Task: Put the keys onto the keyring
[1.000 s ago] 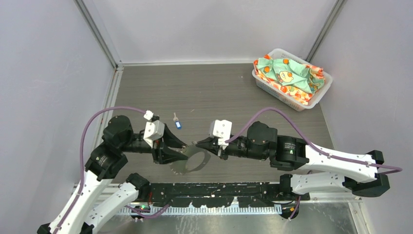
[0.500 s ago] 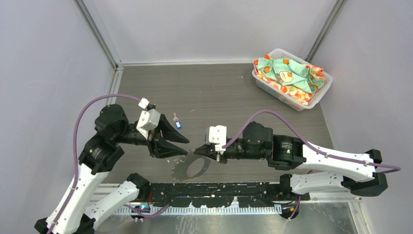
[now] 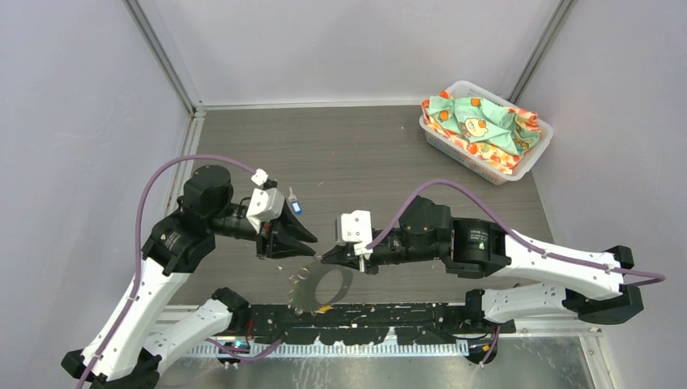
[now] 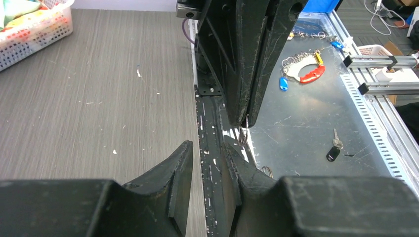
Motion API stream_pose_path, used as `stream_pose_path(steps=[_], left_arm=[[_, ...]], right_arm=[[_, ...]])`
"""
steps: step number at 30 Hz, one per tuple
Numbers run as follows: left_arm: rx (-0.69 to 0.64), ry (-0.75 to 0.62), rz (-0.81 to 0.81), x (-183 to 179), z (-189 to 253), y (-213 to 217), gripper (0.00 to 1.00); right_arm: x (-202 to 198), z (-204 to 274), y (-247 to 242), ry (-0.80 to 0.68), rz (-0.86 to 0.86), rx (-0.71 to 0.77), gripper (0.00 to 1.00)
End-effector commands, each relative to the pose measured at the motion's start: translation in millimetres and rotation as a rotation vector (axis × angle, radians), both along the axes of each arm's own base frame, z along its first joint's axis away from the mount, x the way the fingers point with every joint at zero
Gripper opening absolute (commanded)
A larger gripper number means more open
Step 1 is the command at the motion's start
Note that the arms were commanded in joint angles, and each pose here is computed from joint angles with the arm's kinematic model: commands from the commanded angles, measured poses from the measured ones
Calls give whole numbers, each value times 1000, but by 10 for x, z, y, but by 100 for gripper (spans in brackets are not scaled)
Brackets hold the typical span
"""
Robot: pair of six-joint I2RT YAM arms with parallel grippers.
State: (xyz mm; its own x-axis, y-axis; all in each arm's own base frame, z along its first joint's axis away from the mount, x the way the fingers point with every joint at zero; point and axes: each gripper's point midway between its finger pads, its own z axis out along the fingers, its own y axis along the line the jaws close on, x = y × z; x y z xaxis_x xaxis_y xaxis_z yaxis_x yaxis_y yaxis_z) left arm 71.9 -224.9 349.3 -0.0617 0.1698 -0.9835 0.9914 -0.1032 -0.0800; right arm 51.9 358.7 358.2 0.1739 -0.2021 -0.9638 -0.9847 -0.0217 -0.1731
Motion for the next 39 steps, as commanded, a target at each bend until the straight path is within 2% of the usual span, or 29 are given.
stream_pose_path(steps=[1, 8, 13, 19, 30, 34, 39], left_arm=[[-34, -17, -50, -124, 143, 27, 29], [-36, -6, -107, -258, 135, 68, 22], [-13, -81, -122, -298, 49, 129, 29], [-29, -94, -123, -299, 41, 121, 35], [-70, -70, -116, -240, 42, 49, 35], [-71, -73, -100, -192, 47, 26, 30], [-71, -72, -99, -186, 55, 21, 12]], right_arm=[[-24, 387, 7, -35, 22, 103, 1], [7, 361, 22, -34, 6, 87, 1], [-12, 364, -35, -21, 5, 81, 1], [-34, 341, -28, 3, 10, 70, 1], [-29, 295, 94, 8, 24, 41, 1], [-33, 284, 116, 7, 31, 30, 1], [-43, 290, 119, 8, 37, 32, 1]])
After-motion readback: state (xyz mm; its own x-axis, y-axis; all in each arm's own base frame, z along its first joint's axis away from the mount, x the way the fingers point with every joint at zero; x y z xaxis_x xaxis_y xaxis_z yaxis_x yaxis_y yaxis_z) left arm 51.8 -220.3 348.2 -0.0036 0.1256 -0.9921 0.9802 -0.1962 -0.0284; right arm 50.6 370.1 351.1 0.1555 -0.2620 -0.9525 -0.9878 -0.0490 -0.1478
